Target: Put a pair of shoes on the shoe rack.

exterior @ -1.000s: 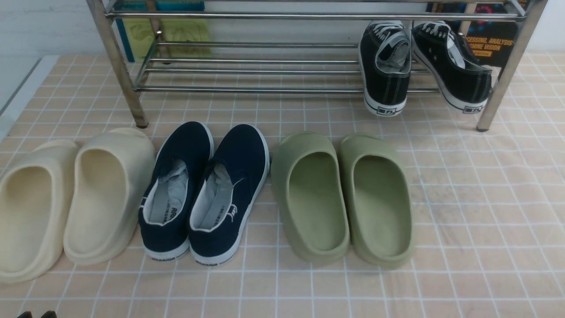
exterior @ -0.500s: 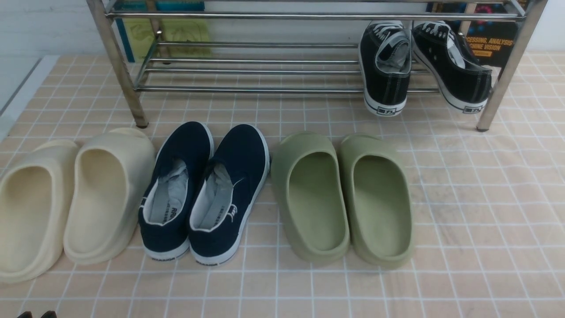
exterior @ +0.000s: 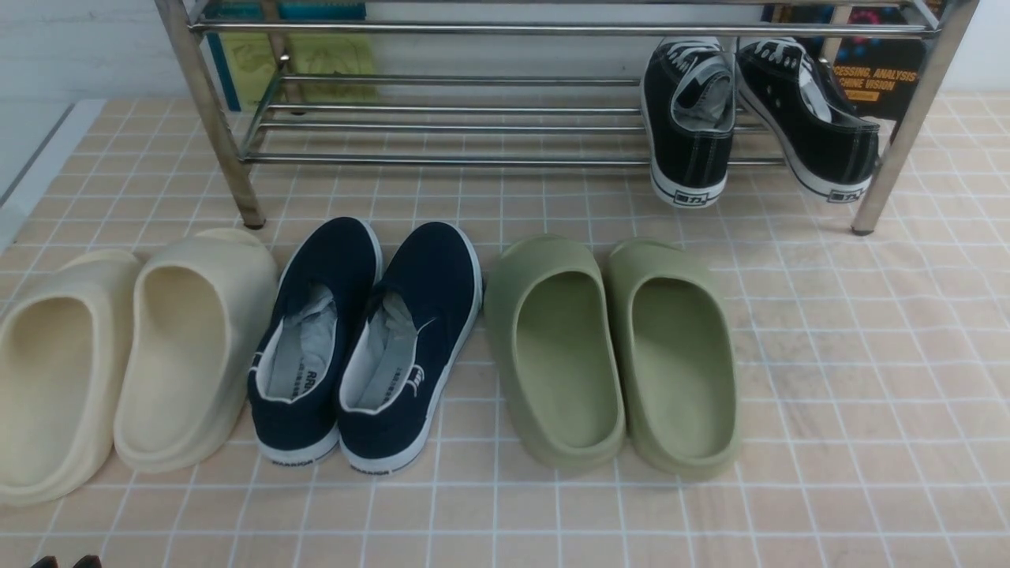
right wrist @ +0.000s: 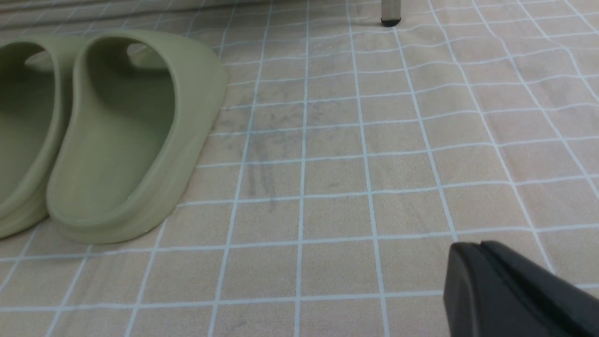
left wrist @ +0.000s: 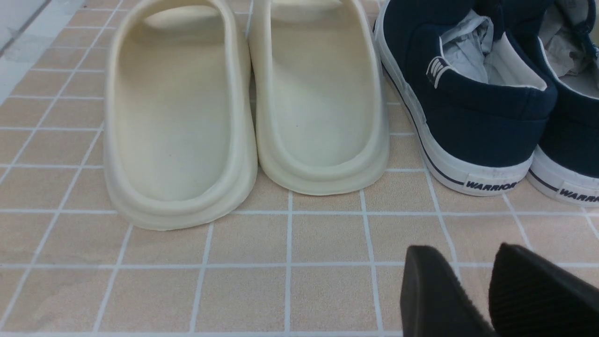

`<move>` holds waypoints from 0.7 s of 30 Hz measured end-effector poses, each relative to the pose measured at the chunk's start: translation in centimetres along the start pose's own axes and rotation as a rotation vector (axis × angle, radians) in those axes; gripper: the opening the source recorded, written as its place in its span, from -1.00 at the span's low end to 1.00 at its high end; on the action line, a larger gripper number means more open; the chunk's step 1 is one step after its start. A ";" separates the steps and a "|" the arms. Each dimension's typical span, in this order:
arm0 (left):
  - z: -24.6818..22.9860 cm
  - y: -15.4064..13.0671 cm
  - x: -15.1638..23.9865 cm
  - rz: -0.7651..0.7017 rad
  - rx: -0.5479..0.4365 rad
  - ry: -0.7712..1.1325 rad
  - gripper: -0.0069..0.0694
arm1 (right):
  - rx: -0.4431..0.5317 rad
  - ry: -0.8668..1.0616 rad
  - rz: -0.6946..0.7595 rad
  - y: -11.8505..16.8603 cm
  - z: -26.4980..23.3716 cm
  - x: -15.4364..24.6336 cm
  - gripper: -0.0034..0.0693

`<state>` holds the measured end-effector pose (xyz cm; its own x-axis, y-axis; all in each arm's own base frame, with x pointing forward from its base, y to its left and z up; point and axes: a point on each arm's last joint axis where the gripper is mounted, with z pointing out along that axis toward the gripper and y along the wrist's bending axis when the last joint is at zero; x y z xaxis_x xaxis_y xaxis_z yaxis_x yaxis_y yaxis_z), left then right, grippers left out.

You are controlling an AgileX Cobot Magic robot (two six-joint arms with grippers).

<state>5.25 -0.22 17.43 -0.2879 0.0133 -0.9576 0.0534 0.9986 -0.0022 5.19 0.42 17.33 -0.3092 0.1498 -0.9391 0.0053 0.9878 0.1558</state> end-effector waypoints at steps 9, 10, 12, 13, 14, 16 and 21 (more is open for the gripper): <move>0.0 0.0 0.0 0.000 0.000 0.000 -0.19 | 0.000 0.000 -0.002 0.0 0.0 0.0 -0.87; 0.0 0.0 0.0 0.000 0.000 0.000 -0.19 | 0.000 0.000 -0.002 0.0 0.0 0.0 -0.87; 0.0 0.0 0.0 0.000 0.000 0.000 -0.19 | 0.000 0.000 -0.002 0.0 0.0 0.0 -0.87; 0.0 0.0 0.0 0.000 0.000 0.000 -0.19 | 0.000 0.000 -0.002 0.0 0.0 0.0 -0.87; 0.0 0.0 0.0 0.000 0.000 0.000 -0.19 | 0.000 0.000 -0.002 0.0 0.0 0.0 -0.87; 0.0 0.0 0.0 0.000 0.000 0.000 -0.19 | 0.000 0.000 -0.002 0.0 0.0 0.0 -0.86; 0.0 0.0 0.0 0.000 0.000 0.000 -0.19 | 0.000 0.000 -0.003 0.0 0.0 0.0 -0.85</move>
<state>5.25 -0.22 17.43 -0.2879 0.0133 -0.9576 0.0534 0.9986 -0.0022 5.19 0.42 17.33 -0.3092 0.1469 -0.9396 0.0044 0.9882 0.1531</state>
